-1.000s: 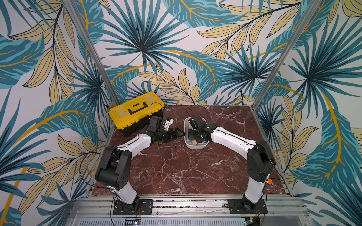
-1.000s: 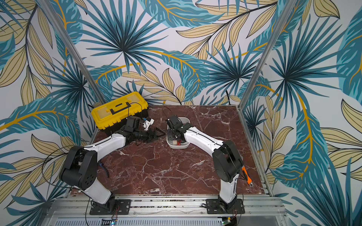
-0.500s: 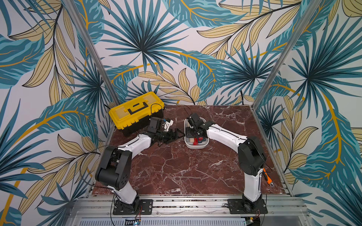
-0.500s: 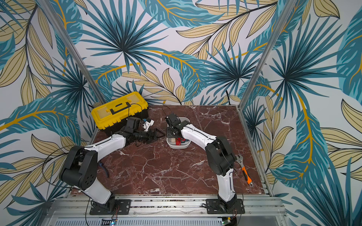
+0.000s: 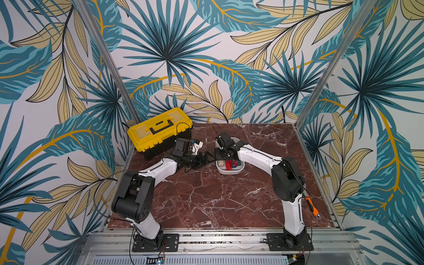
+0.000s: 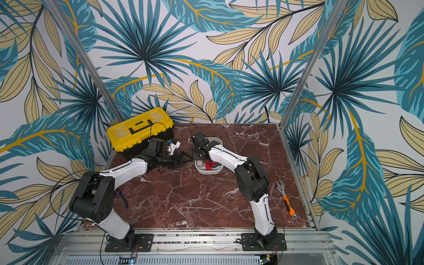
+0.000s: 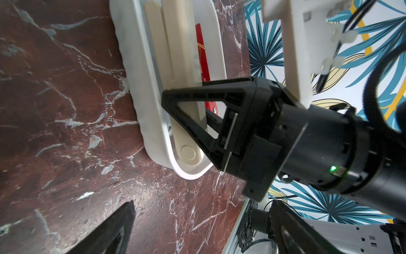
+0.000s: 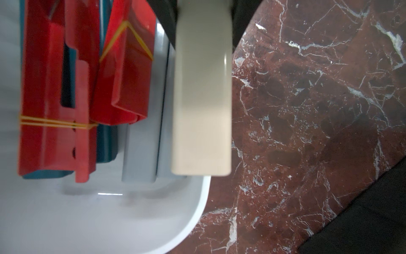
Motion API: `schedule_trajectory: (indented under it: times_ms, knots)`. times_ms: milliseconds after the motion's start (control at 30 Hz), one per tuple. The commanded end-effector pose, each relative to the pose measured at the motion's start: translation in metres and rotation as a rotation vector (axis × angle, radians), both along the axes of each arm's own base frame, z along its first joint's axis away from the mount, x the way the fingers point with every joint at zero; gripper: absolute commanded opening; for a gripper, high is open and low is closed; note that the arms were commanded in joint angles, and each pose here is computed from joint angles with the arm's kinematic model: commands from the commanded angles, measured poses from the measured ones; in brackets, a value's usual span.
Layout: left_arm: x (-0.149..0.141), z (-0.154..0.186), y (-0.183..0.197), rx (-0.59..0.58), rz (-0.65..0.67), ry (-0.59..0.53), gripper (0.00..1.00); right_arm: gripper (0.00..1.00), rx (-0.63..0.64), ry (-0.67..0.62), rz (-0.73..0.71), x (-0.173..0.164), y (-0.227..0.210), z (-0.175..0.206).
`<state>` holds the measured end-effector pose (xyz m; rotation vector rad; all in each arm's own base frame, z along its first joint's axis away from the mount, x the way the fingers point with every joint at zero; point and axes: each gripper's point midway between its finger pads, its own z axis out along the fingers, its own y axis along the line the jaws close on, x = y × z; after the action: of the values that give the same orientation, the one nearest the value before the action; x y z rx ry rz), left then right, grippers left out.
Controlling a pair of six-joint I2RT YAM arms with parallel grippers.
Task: Put the pruning pliers into the storage box
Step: Place the pruning pliers in the storage box.
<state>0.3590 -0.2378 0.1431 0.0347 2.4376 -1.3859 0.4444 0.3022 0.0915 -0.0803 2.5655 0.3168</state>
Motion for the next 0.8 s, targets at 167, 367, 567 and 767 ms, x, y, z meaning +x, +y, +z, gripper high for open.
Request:
schedule_trajectory:
  times_ms: [167, 367, 567, 767]
  knots:
    - [0.002, 0.007, 0.001, -0.023, -0.003, -0.032, 1.00, 0.00, -0.052, -0.014, -0.040, 0.009, -0.007, -0.011]
    - [0.002, 0.006, 0.000, -0.031, -0.006, -0.028, 1.00, 0.00, -0.132, -0.032, -0.062, 0.009, -0.024, -0.006]
    - [0.002, 0.006, -0.001, -0.039, -0.009, -0.029, 1.00, 0.00, -0.155, -0.017, -0.085, 0.008, -0.033, -0.015]
    - [0.002, 0.006, -0.001, -0.040, -0.009, -0.026, 1.00, 0.00, -0.134, -0.005, -0.083, 0.013, -0.026, -0.027]
